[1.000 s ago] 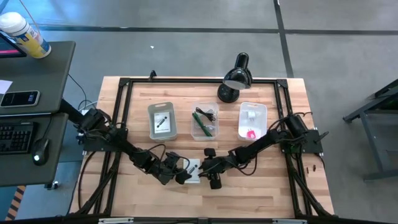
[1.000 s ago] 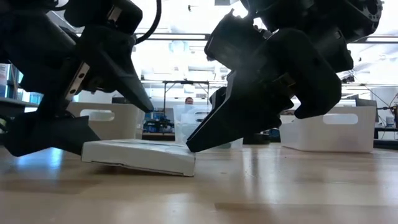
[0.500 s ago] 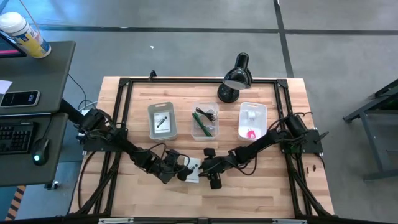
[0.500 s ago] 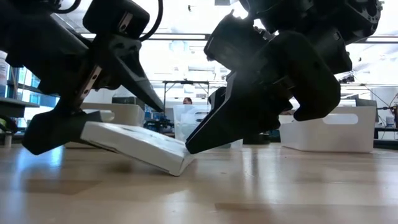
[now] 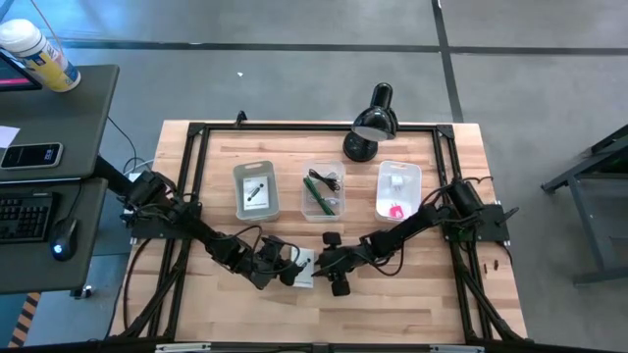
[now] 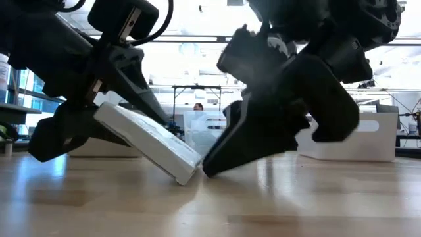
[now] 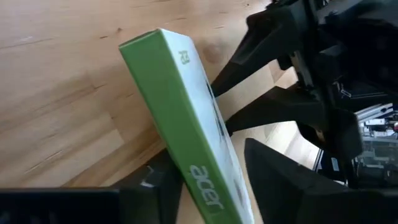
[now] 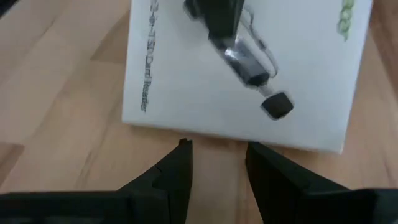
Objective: Pick and place items into bin
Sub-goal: Put the white card reader box into the gray bin
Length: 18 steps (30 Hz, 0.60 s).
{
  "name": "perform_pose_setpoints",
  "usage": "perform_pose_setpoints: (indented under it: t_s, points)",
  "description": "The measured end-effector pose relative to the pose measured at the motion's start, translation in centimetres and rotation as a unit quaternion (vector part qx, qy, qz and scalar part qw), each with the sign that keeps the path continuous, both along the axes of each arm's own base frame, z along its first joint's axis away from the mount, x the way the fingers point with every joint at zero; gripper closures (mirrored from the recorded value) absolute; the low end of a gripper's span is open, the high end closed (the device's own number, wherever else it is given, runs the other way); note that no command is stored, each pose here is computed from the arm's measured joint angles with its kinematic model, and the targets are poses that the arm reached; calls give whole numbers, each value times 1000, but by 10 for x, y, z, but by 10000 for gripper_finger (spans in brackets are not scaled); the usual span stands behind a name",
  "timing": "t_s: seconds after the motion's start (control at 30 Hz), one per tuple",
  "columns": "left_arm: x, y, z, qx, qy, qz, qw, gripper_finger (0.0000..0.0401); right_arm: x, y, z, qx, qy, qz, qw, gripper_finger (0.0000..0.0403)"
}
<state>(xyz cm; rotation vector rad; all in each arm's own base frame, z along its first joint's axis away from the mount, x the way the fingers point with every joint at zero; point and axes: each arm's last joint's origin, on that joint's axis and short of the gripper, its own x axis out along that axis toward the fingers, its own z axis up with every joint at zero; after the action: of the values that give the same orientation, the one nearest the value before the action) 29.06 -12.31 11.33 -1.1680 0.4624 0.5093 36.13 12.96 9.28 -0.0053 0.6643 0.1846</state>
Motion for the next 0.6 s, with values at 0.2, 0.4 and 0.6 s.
perform_pose_setpoints:
  t_s: [0.2,0.4,0.6]
  points:
    - [0,0,0,1,0,1,1000,305,1,0,1,1,-4,-1,1000,263]
    - [1,-1,2,2,-9,2,1000,351,1,0,2,3,-5,-1,1000,263]
    - [2,-1,5,21,-16,-11,1000,371,-1,0,1,9,10,-3,1000,263]
